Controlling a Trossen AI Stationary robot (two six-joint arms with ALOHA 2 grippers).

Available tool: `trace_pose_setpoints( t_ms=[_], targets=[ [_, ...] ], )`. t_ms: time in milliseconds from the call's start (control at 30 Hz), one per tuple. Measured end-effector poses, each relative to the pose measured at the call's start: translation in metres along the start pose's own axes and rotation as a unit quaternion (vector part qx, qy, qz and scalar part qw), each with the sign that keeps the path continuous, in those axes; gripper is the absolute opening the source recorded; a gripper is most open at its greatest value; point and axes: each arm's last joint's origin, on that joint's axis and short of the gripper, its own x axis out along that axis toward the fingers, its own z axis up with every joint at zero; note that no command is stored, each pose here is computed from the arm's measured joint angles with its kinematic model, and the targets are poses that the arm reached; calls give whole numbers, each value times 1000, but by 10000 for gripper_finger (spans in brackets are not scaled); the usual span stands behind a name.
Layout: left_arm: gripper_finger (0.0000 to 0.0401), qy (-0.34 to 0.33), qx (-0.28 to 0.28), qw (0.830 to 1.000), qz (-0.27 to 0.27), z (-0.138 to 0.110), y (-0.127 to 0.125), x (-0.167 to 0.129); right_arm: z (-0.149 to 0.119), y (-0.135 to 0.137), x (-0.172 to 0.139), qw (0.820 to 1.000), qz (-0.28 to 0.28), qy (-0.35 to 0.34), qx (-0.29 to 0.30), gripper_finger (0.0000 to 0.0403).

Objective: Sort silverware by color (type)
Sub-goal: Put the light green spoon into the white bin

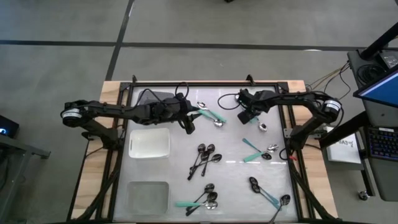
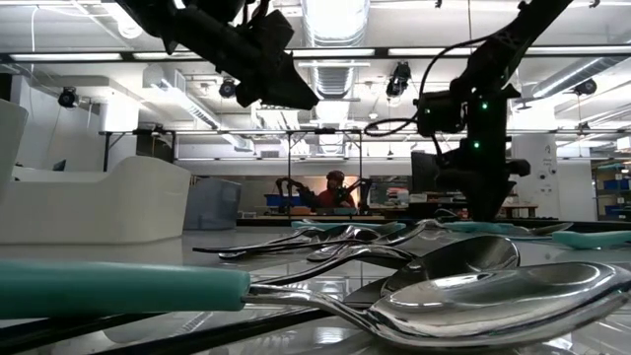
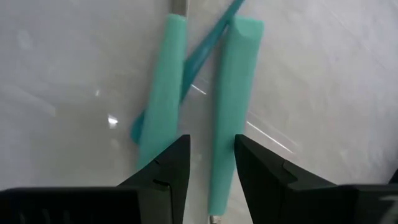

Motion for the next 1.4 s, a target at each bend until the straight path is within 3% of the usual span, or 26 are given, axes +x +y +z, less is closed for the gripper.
trace_pose_setpoints(
  t_ms=[400,633,800,1000,1267,1400],
  targets=[
    [104,1,0,1000,1,0,0,0,-1,4,17,1000,-18,19,-4,109],
    [104,1,-5,1000,1,0,0,0,-1,2,13,1000,-18,5,-8,42],
    [104,1,-13,1000,1,0,0,0,1,0,9,999,-35,-18,-5,39],
    [104,-5,-18,1000,0,1,0,0,4,1,-8,998,-28,-56,-3,7],
    [104,-49,-37,998,-4,7,-1,5,7,12,-51,984,34,-175,-26,4],
    [104,-47,-37,998,-4,1,-3,15,0,7,-63,983,35,-179,-35,6]
  ],
)
